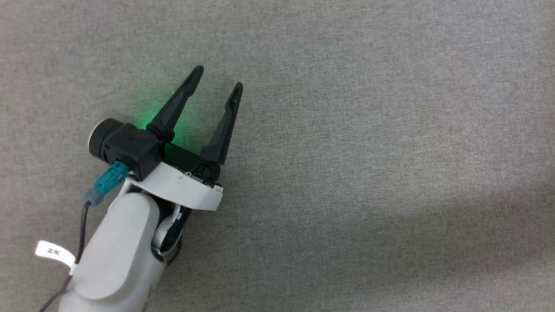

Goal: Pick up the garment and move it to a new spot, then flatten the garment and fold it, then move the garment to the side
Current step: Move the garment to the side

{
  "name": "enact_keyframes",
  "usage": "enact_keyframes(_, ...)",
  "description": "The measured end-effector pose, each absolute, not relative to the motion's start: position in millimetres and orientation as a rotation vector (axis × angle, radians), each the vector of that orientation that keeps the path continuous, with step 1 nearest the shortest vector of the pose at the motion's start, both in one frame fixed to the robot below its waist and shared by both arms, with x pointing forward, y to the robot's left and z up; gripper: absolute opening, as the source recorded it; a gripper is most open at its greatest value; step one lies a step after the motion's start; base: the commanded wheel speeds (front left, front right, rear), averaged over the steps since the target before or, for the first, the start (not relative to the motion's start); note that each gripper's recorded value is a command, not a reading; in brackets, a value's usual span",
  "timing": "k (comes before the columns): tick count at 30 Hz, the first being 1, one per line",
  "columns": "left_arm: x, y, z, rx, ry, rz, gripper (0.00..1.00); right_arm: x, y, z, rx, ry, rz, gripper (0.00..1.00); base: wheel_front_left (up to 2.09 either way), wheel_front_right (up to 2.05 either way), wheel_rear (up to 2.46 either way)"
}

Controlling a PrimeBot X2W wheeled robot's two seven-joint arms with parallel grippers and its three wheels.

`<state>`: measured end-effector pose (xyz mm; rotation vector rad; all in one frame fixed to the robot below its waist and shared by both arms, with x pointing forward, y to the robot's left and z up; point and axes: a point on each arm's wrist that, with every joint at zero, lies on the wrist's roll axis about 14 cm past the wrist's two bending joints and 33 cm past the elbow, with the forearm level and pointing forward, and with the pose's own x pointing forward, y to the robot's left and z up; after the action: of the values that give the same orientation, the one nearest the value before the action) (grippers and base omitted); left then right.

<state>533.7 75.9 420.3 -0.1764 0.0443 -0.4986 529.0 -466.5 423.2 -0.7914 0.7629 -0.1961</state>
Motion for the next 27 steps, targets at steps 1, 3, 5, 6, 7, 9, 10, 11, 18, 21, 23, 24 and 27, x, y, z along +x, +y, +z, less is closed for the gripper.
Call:
enact_keyframes(1, 533.4, 76.5, 420.4, -0.175, 0.045, -0.498, 1.00, 529.3, -465.0, 421.4, -0.781, 0.762, -0.198, 0.00, 0.00, 0.00, 0.00)
enact_keyframes(3, 532.7, 78.2, 420.9, -0.172, 0.047, -0.494, 1.00, 529.8, -462.6, 420.2, -0.775, 0.757, -0.197, 0.00, 0.00, 0.00, 0.00)
enact_keyframes(5, 531.9, 80.3, 421.8, -0.168, 0.049, -0.490, 1.00, 529.2, -460.4, 419.1, -0.760, 0.755, -0.202, 0.19, 0.00, 0.00, 0.00)
enact_keyframes(6, 531.2, 81.3, 422.4, -0.166, 0.050, -0.487, 1.00, 529.0, -459.1, 419.3, -0.756, 0.751, -0.204, 0.27, 0.00, 0.00, 0.00)
enact_keyframes(7, 530.5, 82.1, 423.3, -0.165, 0.051, -0.485, 1.00, 528.9, -458.1, 420.2, -0.749, 0.745, -0.206, 0.32, 0.00, 0.00, 0.00)
enact_keyframes(9, 528.3, 84.4, 425.5, -0.169, 0.052, -0.477, 1.00, 526.7, -458.3, 422.4, -0.733, 0.740, -0.218, 0.45, 0.00, 0.00, 0.00)
enact_keyframes(10, 526.5, 85.5, 426.0, -0.168, 0.055, -0.474, 1.00, 525.2, -459.0, 423.9, -0.722, 0.738, -0.227, 0.49, 0.00, 0.00, 0.00)
enact_keyframes(11, 524.9, 86.3, 427.4, -0.167, 0.055, -0.472, 1.00, 523.8, -459.3, 425.7, -0.716, 0.737, -0.233, 0.64, 0.00, 0.00, 0.00)
enact_keyframes(18, 514.7, 98.1, 446.1, -0.167, 0.032, -0.436, 1.00, 526.8, -449.0, 452.0, -0.675, 0.645, -0.244, 1.00, 0.00, 0.00, 0.00)
enact_keyframes(21, 510.1, 105.7, 457.4, -0.167, 0.013, -0.414, 1.00, 529.2, -442.4, 466.5, -0.641, 0.590, -0.250, 1.00, 0.00, 0.00, 0.00)
enact_keyframes(23, 504.8, 111.4, 462.4, -0.165, 0.008, -0.397, 1.00, 530.8, -434.3, 474.6, -0.620, 0.549, -0.242, 1.00, 0.00, 0.00, 0.00)
enact_keyframes(24, 501.9, 114.8, 464.8, -0.164, 0.006, -0.387, 1.00, 531.0, -430.1, 478.1, -0.602, 0.529, -0.240, 1.00, 0.00, 0.00, 0.00)
enact_keyframes(27, 494.0, 123.8, 475.4, -0.167, -0.012, -0.356, 1.00, 533.7, -415.2, 493.0, -0.544, 0.444, -0.228, 1.00, 0.00, 0.00, 0.00)
